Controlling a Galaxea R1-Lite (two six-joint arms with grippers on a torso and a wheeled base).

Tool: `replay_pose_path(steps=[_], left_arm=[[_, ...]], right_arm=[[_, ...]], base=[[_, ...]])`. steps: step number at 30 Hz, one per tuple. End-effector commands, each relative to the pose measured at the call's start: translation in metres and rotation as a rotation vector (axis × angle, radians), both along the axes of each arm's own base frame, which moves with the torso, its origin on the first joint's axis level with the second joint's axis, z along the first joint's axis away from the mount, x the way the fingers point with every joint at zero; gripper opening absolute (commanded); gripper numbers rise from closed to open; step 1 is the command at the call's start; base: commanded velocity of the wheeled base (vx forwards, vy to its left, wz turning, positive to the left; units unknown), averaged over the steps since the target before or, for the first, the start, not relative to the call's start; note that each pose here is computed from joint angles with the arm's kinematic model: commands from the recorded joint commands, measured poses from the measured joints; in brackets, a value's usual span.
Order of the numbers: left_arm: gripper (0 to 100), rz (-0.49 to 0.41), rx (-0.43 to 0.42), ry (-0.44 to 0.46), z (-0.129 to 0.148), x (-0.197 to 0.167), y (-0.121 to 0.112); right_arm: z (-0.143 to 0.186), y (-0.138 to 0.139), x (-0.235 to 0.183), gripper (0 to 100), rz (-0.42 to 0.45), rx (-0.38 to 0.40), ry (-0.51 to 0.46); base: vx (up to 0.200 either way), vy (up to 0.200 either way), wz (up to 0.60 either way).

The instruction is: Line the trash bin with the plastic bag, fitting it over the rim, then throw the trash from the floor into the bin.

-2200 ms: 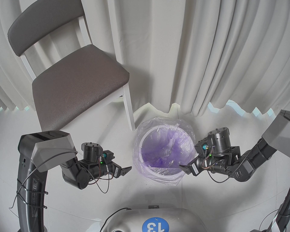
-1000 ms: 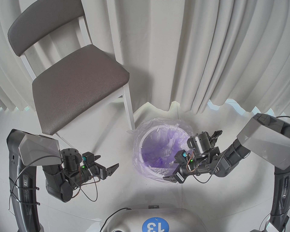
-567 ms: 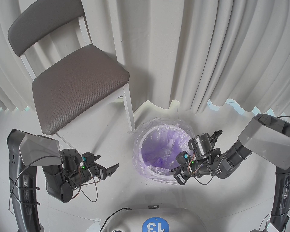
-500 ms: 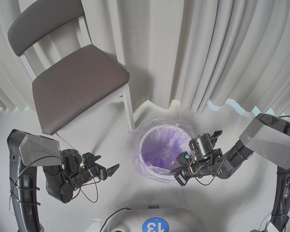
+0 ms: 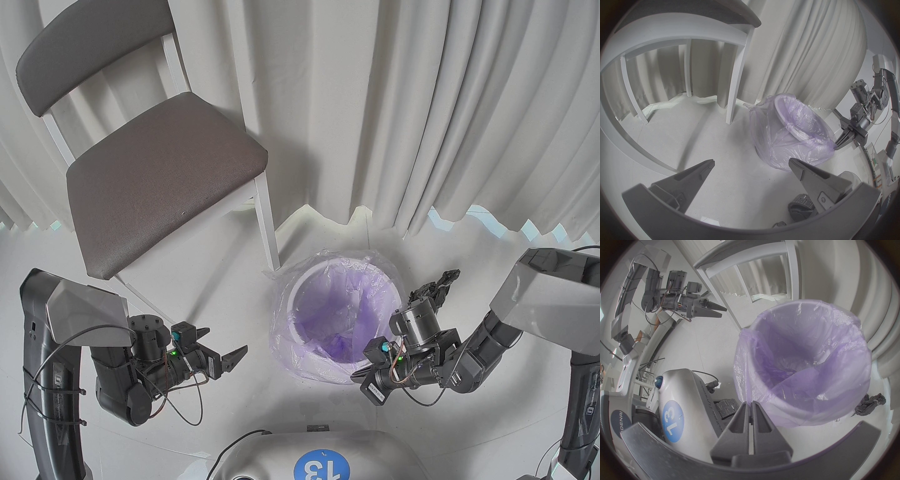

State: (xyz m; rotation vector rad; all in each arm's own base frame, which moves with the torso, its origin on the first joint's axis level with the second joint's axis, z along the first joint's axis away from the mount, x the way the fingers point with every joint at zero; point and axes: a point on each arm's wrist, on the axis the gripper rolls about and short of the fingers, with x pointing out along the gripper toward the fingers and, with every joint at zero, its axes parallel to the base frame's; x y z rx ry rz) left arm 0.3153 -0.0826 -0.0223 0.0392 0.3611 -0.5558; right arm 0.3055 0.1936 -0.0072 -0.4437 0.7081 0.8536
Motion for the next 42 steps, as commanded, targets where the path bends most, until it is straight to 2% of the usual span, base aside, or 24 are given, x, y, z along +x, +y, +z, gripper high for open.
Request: replay_pose_path(steps=[1, 11, 13, 15, 16, 19, 26, 30, 35, 42], left_arm=[[100, -0.001, 0.001, 0.003, -0.003, 0.001, -0.001], [100, 0.006, -0.004, -0.012, -0.002, 0.001, 0.001], [100, 0.008, -0.004, -0.010, -0.001, 0.000, 0.001], [100, 0.008, -0.004, -0.010, -0.001, 0.000, 0.001], [100, 0.011, -0.003, -0.014, 0.000, 0.000, 0.001], [100, 0.014, -0.005, -0.023, 0.003, 0.000, 0.001], [100, 0.014, -0.008, -0.039, 0.009, 0.000, 0.001], [100, 0.004, -0.005, -0.033, 0.006, -0.001, -0.002], [100, 0.000, -0.001, -0.021, 0.002, -0.001, -0.003], [100, -0.006, -0.002, -0.030, 0.003, 0.000, -0.005]], right_arm=[[-0.025, -0.001, 0.006, 0, -0.027, -0.031, 0.016], [-0.017, -0.022, 0.017, 0, -0.102, -0.002, -0.063], [-0.006, -0.036, 0.016, 0, -0.136, 0.016, -0.096], [-0.005, -0.037, 0.016, 0, -0.137, 0.016, -0.098], [-0.003, -0.052, 0.015, 0, -0.176, 0.026, -0.120], [-0.004, -0.067, 0.016, 0, -0.216, 0.041, -0.159], [-0.004, -0.092, 0.019, 0, -0.285, 0.081, -0.231], [-0.007, -0.101, 0.020, 0, -0.308, 0.085, -0.238], [-0.028, -0.107, 0.020, 0, -0.326, 0.067, -0.198], [-0.048, -0.104, 0.026, 0, -0.328, 0.095, -0.241]], base=[[0.000, 0.000, 0.00], [0.000, 0.000, 0.00], [0.000, 0.000, 0.00], [0.000, 0.000, 0.00], [0.000, 0.000, 0.00], [0.000, 0.000, 0.00], [0.000, 0.000, 0.00], [0.000, 0.000, 0.00], [0.000, 0.000, 0.00], [0.000, 0.000, 0.00]])
